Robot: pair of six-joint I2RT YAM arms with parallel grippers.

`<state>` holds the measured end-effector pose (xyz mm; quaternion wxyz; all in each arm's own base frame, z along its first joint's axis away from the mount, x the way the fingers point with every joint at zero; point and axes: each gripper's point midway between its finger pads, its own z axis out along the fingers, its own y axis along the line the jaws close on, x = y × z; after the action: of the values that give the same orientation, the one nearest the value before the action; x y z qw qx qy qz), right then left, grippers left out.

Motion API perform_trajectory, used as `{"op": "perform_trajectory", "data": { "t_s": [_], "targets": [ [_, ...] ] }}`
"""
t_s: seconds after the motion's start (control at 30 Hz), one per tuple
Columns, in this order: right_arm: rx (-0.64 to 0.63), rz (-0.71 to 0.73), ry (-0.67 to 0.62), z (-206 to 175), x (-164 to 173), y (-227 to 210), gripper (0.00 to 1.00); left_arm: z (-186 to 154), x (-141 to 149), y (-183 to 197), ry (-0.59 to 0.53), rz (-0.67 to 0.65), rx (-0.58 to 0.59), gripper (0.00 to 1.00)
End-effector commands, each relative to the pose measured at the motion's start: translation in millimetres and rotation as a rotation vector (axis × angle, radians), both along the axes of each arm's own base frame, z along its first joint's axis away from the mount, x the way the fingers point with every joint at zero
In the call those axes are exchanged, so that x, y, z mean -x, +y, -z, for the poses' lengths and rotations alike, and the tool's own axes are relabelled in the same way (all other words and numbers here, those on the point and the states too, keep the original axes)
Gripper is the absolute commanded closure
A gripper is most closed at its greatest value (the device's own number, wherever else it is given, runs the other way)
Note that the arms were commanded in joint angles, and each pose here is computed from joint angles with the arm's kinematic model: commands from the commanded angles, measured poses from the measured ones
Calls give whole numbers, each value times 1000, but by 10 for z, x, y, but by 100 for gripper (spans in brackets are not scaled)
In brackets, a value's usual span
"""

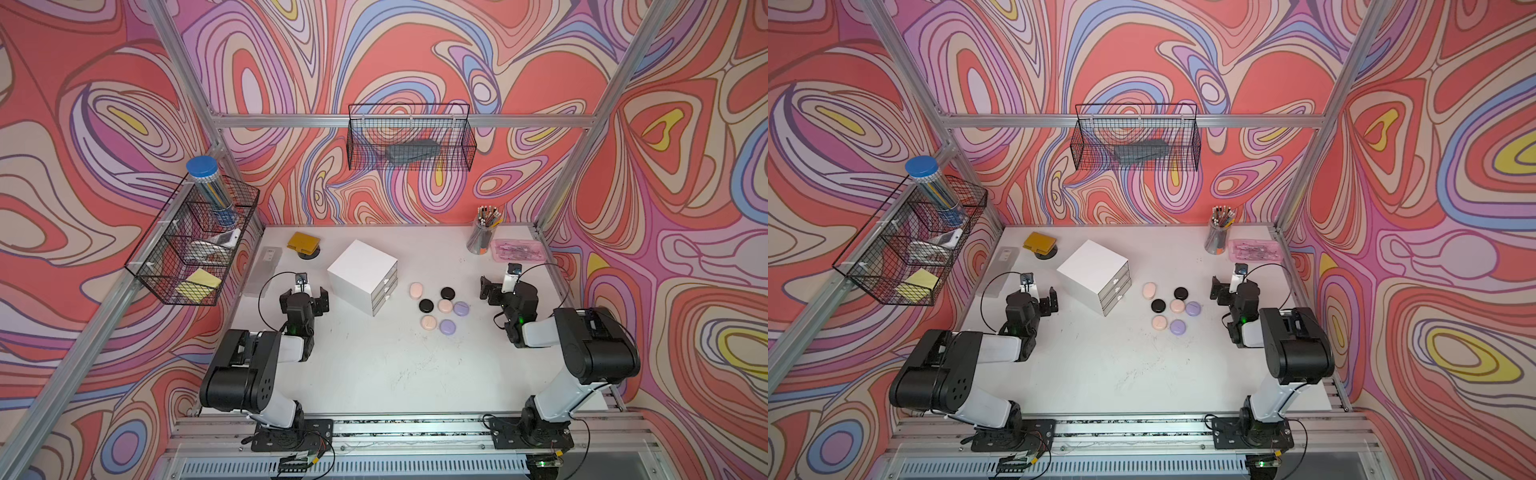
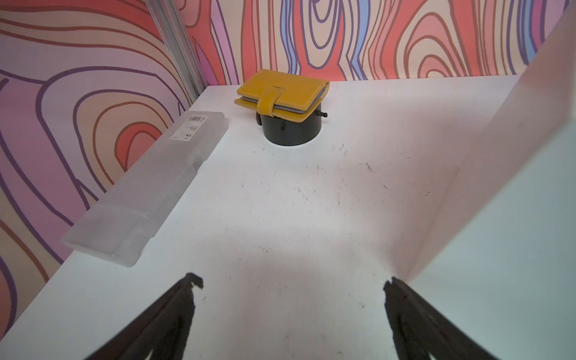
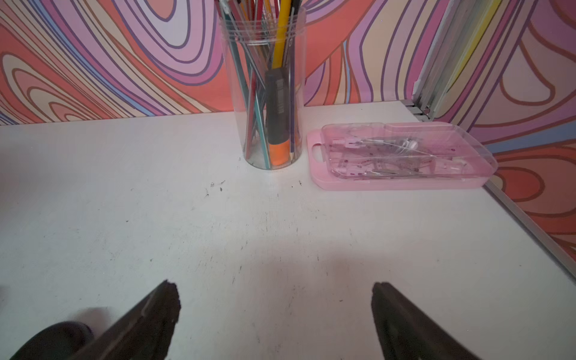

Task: Put the bluetooth earphones in the drawer according to color
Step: Open the drawer in the storage box.

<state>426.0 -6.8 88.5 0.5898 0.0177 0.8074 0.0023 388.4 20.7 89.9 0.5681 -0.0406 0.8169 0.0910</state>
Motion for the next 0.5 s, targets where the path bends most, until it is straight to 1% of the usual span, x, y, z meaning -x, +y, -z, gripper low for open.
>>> {"op": "perform_trajectory", "data": {
  "t_s": [0.0,0.47],
  "targets": [
    [1,1,-26,-85,-34,-12,2,-19,-17,-4,-6,3,-3,1],
    [0,1,-26,-86,-34,-15,2,-13,-22,-6,0,6,0,1]
  ]
}}
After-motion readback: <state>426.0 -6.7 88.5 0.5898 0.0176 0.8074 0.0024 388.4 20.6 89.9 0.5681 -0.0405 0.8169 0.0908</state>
